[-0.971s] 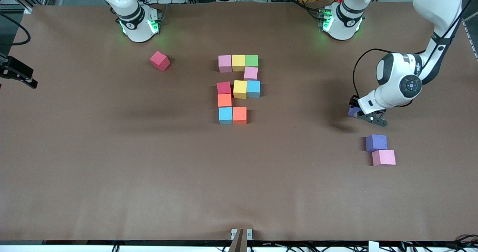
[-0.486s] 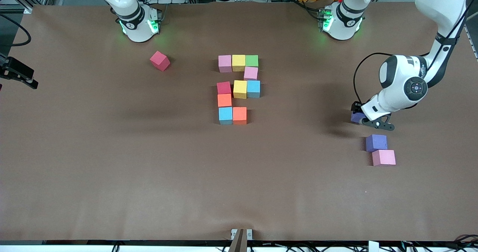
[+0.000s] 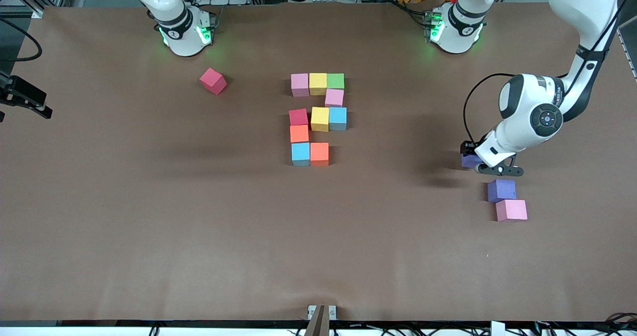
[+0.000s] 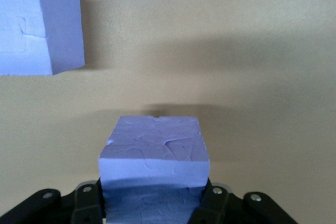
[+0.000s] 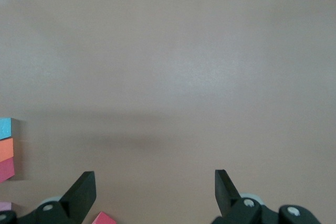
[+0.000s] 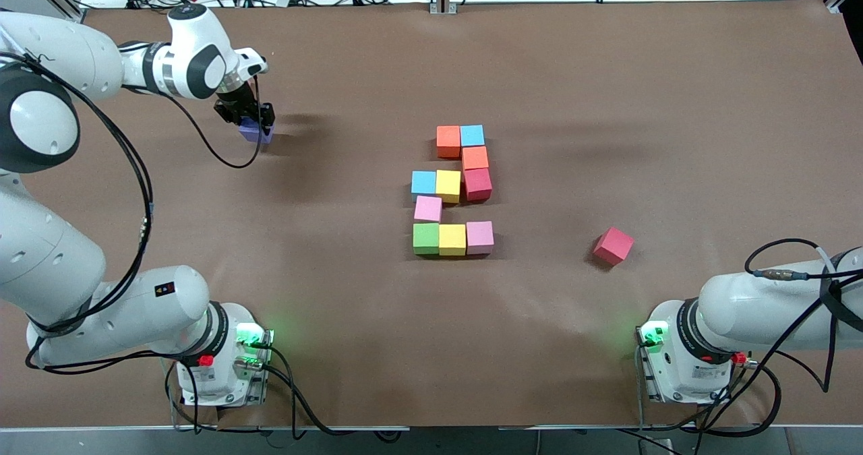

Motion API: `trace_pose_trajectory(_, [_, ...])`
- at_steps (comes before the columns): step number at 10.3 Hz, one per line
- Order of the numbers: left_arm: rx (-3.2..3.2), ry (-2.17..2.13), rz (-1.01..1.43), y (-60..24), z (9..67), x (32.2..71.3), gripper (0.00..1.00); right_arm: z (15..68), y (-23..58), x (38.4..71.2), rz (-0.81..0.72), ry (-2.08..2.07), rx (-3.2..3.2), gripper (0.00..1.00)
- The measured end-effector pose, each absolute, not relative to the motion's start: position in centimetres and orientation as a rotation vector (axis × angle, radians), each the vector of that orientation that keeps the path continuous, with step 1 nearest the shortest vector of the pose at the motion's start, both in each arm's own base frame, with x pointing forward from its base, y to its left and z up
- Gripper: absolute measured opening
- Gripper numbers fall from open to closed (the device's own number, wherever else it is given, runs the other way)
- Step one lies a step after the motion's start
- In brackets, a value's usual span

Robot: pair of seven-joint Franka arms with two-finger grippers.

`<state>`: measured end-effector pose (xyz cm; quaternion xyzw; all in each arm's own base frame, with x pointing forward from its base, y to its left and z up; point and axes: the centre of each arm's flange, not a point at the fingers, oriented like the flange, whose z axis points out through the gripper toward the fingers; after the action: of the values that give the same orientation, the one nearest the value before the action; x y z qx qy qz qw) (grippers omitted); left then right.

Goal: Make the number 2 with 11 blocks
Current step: 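Lift the purple cube and carry it toward the cube group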

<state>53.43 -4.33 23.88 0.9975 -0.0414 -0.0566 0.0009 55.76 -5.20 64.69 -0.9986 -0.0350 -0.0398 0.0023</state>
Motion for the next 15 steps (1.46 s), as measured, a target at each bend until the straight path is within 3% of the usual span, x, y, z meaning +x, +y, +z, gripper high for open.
trace_pose_trajectory(15, [3.058,0.447,-0.088,-12.3,27.6,56.0,0.60,64.7,-5.3,55.8,-0.124,-0.106,-3.132,1.00])
